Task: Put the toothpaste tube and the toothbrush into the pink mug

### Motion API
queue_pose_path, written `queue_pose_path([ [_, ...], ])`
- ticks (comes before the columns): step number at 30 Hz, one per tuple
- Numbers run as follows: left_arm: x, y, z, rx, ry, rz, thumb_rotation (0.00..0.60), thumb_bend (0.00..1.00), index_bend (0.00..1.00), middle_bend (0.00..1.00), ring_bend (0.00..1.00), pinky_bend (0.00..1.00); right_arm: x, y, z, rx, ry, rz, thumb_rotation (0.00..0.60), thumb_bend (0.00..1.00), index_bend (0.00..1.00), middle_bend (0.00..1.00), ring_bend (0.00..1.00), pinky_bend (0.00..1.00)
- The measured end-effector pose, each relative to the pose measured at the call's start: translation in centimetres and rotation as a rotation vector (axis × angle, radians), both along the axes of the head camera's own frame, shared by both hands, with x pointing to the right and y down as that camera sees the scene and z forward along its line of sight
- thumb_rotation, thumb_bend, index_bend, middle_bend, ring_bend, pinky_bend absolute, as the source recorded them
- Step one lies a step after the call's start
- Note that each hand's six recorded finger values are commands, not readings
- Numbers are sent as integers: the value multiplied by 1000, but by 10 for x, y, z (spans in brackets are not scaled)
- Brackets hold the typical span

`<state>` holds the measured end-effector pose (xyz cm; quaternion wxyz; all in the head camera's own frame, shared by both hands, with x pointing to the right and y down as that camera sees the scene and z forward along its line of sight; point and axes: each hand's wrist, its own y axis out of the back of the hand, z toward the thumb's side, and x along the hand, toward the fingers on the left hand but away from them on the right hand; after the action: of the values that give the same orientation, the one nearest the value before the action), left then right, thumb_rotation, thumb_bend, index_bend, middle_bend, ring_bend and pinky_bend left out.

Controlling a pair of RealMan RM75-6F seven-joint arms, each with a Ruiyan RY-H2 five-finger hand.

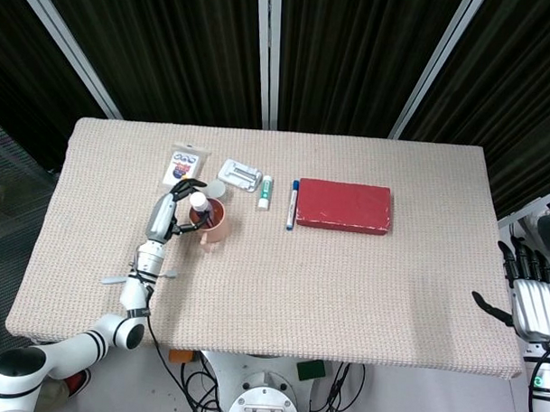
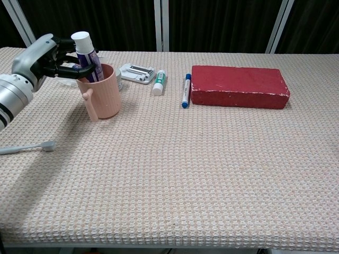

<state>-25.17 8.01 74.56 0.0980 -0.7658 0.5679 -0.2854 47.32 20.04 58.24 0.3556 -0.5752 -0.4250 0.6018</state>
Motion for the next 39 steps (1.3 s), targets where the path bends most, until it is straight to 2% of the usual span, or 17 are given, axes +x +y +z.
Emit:
queue_pose_path([
  [8, 0, 3, -1, 20, -2, 39, 600, 287, 227, 224, 134, 223, -1, -2, -2, 26, -13, 1, 496, 478, 0, 0, 0, 0],
  [10, 0, 4, -2, 29, 2, 49, 600, 285, 190, 223, 134, 223, -2, -3, -3, 37, -19, -6, 497, 478, 0, 0, 0, 0],
  [16, -1, 2, -5, 50, 20, 39, 596, 261, 176, 222, 134, 223, -2, -3, -4, 45, -19, -13, 496, 477, 0, 0, 0, 0],
  [22, -7, -5, -22, 106, 33, 13, 477, 213, 167, 207, 134, 220, -2, -3, -5, 46, -18, -15, 496, 477, 0, 0, 0, 0],
  [26, -15, -11, -38, 136, 44, -8, 437, 178, 167, 193, 133, 220, -2, -2, -5, 48, -18, -13, 497, 477, 0, 0, 0, 0],
  [29, -24, -14, -51, 145, 41, -17, 429, 172, 187, 160, 118, 221, -3, -4, -8, 58, -21, -14, 497, 477, 0, 0, 0, 0],
  [33, -51, -14, -68, 137, -65, 12, 430, 172, 278, 136, 112, 223, -4, -8, -17, 80, -29, -17, 496, 475, 0, 0, 0, 0],
  [36, -77, -3, -71, 90, -227, 79, 431, 173, 278, 131, 107, 222, -6, -11, -25, 97, -40, -20, 497, 468, 0, 0, 0, 0],
  [39, -103, 19, -69, 22, -409, 165, 432, 173, 278, 129, 107, 222, -6, -11, -29, 105, -49, -17, 497, 466, 0, 0, 0, 0],
])
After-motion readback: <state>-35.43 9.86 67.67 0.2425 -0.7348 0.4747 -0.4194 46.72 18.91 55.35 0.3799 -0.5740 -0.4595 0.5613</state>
